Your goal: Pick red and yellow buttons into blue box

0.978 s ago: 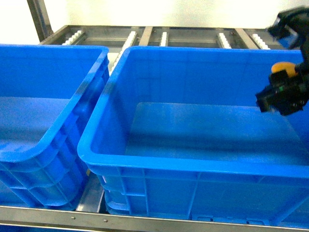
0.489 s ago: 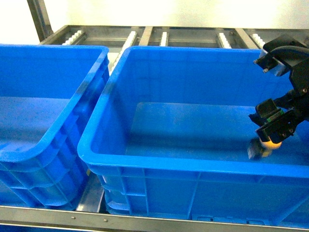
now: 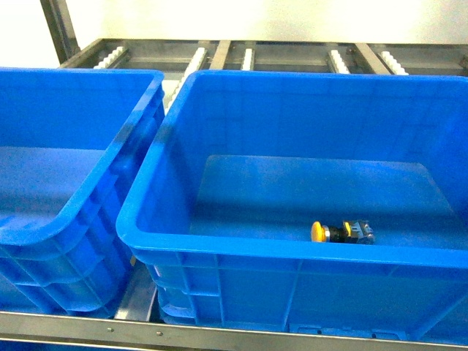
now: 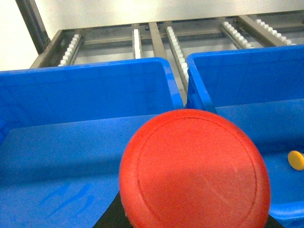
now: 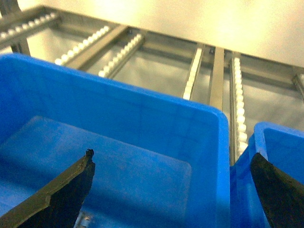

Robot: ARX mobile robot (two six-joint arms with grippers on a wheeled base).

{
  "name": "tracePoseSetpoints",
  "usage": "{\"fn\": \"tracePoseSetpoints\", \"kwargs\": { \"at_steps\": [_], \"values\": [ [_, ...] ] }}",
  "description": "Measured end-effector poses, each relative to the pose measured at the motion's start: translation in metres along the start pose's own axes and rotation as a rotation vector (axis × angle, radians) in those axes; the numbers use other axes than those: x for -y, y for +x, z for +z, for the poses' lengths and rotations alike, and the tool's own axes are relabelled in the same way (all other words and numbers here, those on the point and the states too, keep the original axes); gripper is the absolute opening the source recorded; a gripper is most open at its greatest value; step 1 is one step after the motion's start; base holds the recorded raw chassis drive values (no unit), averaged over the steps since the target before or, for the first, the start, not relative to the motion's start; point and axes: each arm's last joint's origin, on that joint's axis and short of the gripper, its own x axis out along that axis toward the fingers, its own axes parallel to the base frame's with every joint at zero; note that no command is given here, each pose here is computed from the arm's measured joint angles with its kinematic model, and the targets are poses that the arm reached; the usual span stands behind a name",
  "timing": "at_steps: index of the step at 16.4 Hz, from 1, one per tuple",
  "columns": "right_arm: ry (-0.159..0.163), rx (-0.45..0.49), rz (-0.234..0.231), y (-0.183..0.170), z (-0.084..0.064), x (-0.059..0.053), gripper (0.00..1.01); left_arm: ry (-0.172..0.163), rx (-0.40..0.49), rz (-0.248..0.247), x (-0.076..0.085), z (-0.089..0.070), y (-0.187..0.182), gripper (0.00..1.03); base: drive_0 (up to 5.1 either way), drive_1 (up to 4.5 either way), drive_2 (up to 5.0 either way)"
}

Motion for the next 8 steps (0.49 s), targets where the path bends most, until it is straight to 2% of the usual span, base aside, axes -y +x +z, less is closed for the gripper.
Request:
{"fn": "tracePoseSetpoints", "kwargs": {
  "at_steps": [5,8],
  "values": [
    [0.051,0.117,-0.019,-0.035,0.008,-0.004,0.98,0.000,0.000,0.000,0.000,0.000,0.000,0.24,0.0,0.00,0.0],
    [0.068,0.168,-0.033,-0.051,0.009,-0.008,0.98,0.000,0.000,0.001,0.000,0.000,0.000,0.24,0.0,0.00,0.0]
  ]
}}
